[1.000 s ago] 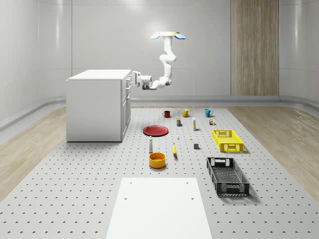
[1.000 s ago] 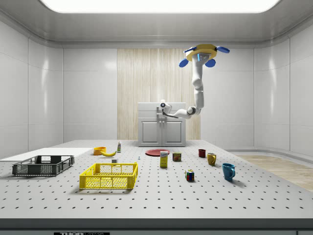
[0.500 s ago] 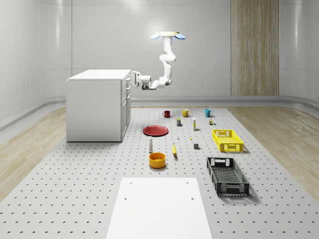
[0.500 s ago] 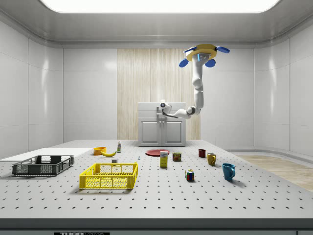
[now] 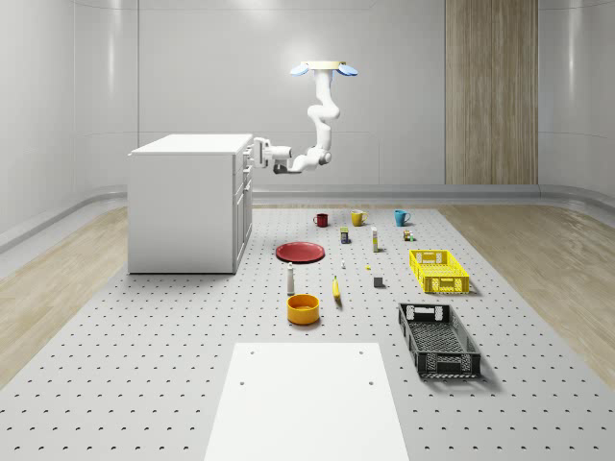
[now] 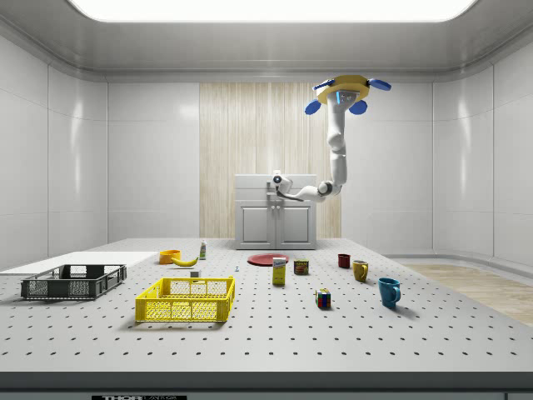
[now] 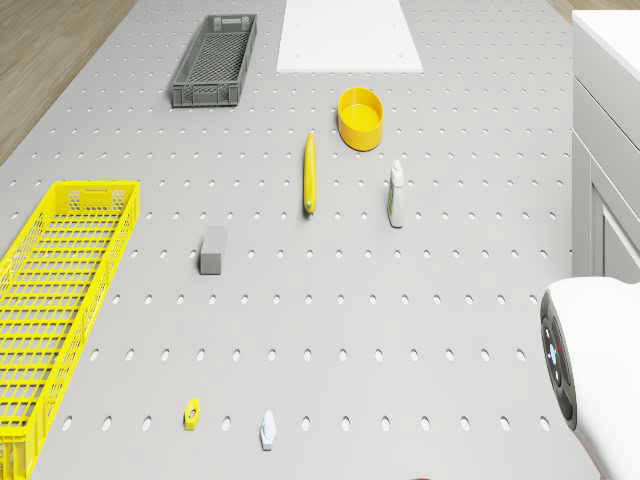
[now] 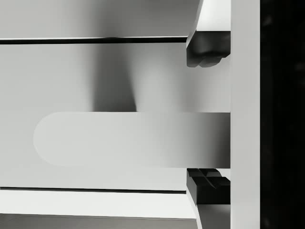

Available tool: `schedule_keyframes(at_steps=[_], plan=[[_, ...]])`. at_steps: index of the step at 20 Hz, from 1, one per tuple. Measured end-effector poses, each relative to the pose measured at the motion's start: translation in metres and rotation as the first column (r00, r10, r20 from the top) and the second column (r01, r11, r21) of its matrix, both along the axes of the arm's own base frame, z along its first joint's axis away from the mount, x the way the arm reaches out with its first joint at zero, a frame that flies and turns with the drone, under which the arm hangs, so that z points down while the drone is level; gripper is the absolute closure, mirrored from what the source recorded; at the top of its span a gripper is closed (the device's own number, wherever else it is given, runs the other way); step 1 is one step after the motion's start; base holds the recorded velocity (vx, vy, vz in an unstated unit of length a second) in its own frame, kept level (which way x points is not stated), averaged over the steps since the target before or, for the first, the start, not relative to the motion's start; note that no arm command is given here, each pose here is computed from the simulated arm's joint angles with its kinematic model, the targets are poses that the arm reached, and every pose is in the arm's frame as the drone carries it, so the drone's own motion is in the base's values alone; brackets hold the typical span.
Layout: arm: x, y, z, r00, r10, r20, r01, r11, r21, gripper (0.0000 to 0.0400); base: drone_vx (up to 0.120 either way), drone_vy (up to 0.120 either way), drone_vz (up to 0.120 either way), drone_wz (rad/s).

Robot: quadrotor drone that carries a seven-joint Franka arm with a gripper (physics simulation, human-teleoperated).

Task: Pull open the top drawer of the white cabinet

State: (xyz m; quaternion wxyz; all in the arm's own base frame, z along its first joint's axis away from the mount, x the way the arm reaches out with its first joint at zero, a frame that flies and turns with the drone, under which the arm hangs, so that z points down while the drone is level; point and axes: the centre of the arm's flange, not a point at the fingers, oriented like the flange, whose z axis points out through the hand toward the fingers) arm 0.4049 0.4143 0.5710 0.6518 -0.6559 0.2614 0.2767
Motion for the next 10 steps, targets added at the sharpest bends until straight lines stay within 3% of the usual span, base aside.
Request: schedule_keyframes(at_steps=[10], plan=[[0.0007, -0.0006, -0.0076, 1.000, -0.002, 0.0000, 0.002, 1.000, 0.000, 0.0095, 0.000, 0.000, 0.000, 0.000]])
